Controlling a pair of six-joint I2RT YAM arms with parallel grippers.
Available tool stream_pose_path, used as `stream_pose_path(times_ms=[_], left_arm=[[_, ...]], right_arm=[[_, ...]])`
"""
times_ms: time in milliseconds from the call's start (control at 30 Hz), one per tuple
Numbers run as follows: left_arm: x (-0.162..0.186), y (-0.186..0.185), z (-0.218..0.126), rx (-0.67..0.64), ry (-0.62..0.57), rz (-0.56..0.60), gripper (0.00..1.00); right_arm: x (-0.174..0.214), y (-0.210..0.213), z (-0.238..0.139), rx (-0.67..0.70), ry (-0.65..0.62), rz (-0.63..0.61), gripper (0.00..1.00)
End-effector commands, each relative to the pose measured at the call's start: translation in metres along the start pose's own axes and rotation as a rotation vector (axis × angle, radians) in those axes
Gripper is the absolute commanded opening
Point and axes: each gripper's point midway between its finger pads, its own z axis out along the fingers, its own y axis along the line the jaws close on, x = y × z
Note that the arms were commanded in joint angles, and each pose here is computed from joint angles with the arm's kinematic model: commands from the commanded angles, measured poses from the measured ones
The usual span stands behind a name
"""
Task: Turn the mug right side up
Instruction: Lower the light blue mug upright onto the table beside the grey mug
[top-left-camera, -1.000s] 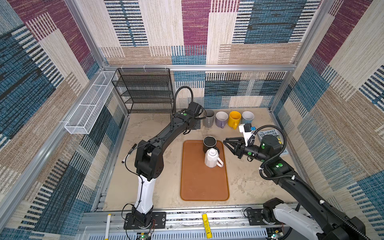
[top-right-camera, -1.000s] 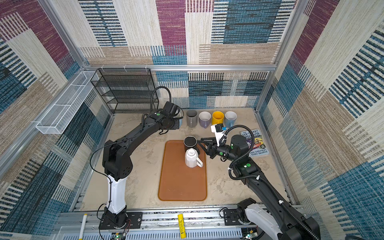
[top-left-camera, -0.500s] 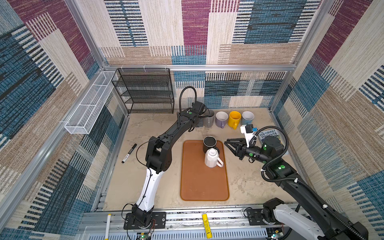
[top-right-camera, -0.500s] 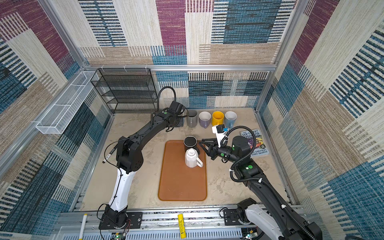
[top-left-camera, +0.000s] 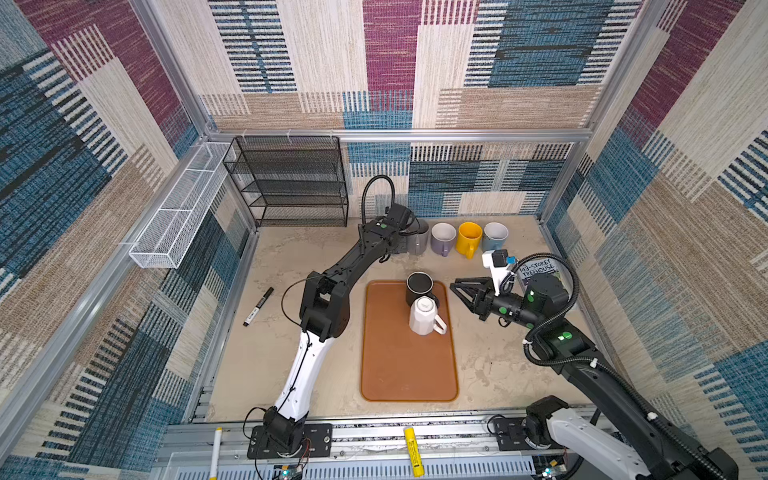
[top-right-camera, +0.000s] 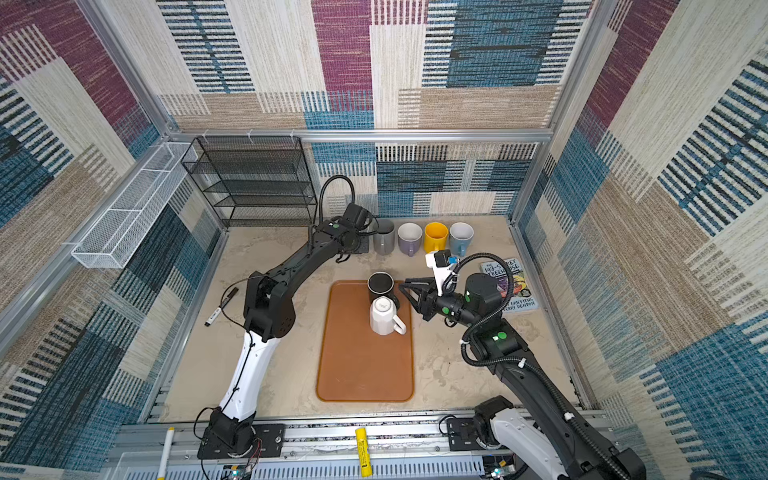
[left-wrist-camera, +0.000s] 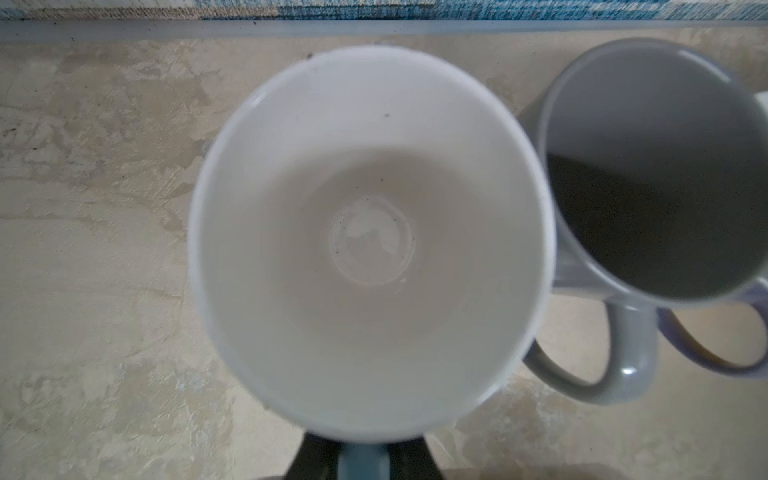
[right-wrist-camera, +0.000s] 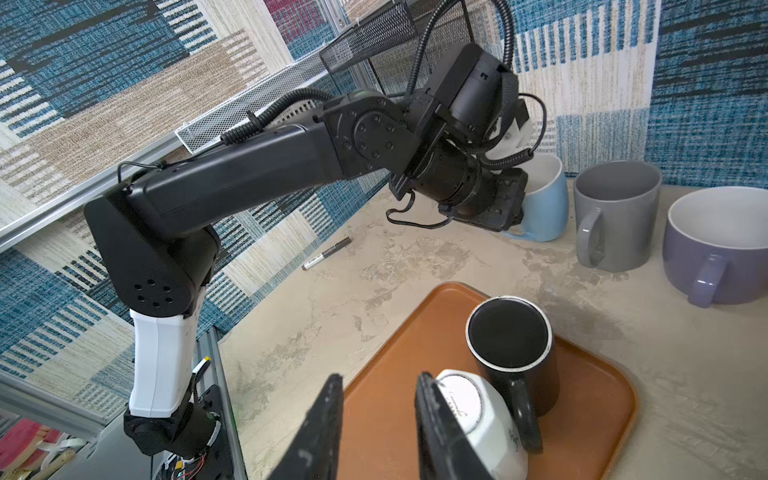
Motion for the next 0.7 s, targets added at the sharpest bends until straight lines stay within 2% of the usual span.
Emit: stream_pose_path(times_ms=[0,667], left_arm=[[-0.010,0.005,-0.001,-0.030,-0.040,-0.029,0.00],[-0.009,-0.001,0.014,0.018,-0.013,-0.033,0.00]], right_arm=[[0.000,0.000,0.000,0.001,-0.003,-0.008,0.33],[-0.003,0.003,-0.004,-0.004,-0.012,-0.011,0.33]])
